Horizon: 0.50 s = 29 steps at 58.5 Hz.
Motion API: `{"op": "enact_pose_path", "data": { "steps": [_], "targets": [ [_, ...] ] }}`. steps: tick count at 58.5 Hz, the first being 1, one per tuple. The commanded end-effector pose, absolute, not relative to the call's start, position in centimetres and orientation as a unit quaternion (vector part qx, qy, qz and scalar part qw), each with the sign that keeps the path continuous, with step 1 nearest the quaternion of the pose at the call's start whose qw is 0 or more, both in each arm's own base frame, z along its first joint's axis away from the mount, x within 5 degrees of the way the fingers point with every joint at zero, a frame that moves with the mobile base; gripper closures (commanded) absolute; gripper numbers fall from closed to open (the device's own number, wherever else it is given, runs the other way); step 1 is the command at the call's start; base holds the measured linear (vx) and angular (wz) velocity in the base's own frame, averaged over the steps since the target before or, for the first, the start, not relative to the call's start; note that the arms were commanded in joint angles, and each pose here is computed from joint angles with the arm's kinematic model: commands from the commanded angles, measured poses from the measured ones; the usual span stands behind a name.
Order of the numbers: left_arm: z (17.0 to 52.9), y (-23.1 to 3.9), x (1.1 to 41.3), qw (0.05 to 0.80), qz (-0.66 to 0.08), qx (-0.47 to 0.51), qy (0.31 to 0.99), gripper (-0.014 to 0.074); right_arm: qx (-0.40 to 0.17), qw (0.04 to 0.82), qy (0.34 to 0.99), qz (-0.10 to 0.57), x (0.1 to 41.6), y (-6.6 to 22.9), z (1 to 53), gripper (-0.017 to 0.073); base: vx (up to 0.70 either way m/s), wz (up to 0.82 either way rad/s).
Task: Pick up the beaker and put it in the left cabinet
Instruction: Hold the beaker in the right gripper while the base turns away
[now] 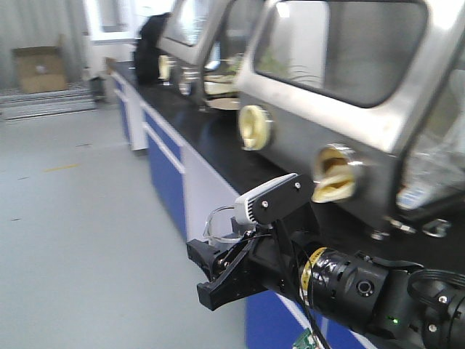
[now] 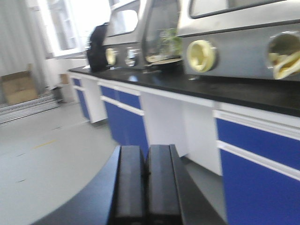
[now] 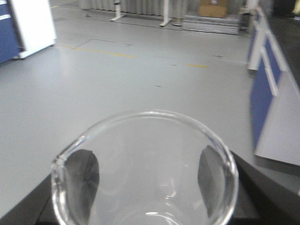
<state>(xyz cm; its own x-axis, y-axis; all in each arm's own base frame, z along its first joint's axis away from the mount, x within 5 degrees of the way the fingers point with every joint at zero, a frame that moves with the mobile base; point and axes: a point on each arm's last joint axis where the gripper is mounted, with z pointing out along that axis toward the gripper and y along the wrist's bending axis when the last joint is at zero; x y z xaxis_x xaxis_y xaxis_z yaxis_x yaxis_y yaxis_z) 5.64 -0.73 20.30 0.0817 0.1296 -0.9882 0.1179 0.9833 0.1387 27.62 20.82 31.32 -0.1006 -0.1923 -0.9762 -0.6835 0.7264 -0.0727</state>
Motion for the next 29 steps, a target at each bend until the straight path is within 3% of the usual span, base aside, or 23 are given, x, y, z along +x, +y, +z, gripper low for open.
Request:
{"op": "enact_pose_path", "data": {
  "steps": [1, 29],
  "targets": [
    [20.54, -0.74, 5.49, 0.756, 0.001, 0.087, 0.649, 0.0592, -0.299, 0.642, 0.665, 0.236, 26.98, 20.69, 34.48, 0.0498, 0.1, 0.69],
    [20.54, -0.74, 5.49, 0.756, 0.001, 0.087, 0.649, 0.0592, -0.299, 0.642, 0.665, 0.236, 26.98, 20.69, 34.48, 0.0498, 0.17, 0.5]
  ]
}}
